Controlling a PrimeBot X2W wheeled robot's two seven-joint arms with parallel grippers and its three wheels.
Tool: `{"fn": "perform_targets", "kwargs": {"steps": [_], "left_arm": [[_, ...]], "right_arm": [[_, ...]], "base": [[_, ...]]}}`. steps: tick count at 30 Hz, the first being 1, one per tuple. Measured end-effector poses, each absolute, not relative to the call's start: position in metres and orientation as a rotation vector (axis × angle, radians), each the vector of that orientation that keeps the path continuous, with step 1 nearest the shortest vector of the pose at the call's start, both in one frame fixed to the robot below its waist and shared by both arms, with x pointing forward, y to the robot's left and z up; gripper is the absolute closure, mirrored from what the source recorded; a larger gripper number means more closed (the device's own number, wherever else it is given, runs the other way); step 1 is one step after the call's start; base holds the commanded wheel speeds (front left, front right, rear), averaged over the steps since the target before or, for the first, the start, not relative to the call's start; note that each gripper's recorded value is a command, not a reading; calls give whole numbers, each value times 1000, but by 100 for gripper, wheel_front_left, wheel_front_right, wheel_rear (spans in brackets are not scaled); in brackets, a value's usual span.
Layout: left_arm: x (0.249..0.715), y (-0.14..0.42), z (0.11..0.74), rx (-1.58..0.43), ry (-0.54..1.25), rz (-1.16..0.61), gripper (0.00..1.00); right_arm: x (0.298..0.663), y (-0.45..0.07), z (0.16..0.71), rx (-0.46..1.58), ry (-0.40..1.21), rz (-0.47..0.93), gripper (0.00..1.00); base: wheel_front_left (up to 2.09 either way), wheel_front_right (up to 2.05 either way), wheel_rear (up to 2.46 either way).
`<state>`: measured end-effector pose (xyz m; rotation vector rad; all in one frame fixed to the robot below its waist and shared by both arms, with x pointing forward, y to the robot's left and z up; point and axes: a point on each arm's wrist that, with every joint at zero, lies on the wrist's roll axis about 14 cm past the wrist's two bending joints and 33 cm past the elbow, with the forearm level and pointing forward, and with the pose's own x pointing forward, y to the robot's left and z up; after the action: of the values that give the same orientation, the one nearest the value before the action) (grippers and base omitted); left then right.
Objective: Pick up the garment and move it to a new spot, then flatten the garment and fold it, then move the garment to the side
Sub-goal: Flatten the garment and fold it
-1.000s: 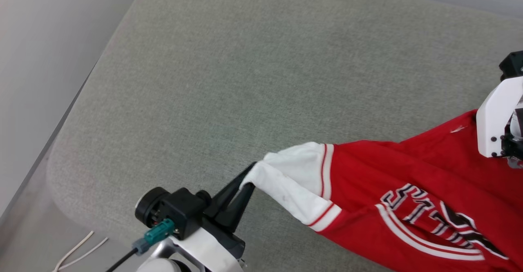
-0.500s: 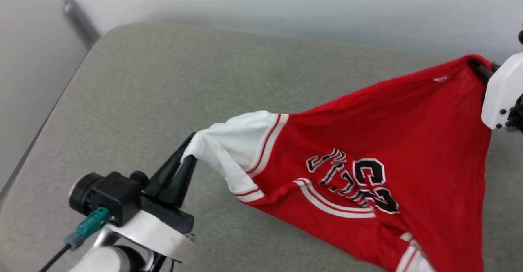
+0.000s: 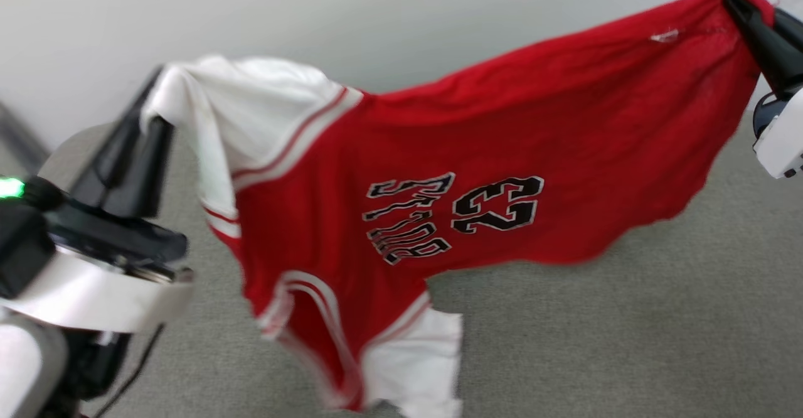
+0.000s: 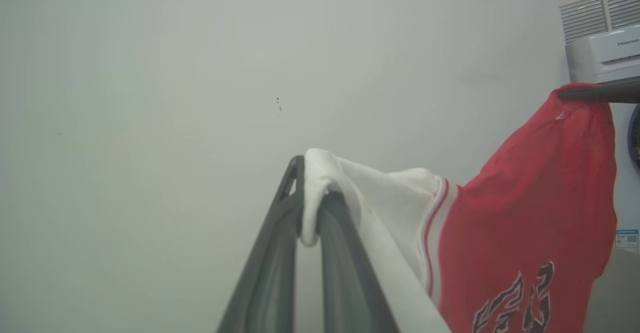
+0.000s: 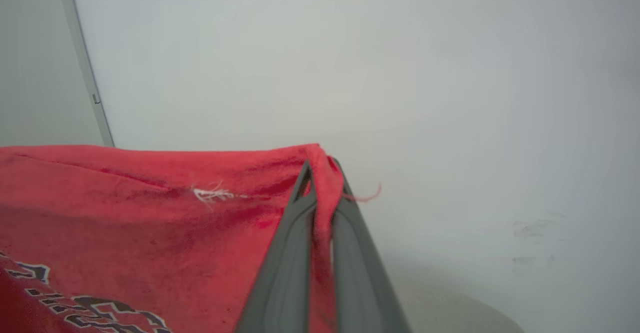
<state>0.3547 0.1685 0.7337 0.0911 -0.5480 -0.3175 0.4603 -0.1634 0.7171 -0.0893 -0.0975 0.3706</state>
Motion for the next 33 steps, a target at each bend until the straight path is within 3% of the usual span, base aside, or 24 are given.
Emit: {"fn": "perform_targets", "kwargs": {"steps": [8,16,25,33], "left_arm": [[360,165,795,121,-715,-335,100],[388,169,825,170,-768,-333,100],[451,166,860,262,-846,-350,100],[550,167,866,343,-853,-302,100]], "right_arm": [[434,-175,757,-130,-238,324,100],[448,-187,771,-138,-277,284,100],[506,-193,783,-163,-306,243,100],[596,-193,771,-175,-302,200,100]], "base": [[0,0,0],[0,0,0],[0,0,0],[0,0,0]]}}
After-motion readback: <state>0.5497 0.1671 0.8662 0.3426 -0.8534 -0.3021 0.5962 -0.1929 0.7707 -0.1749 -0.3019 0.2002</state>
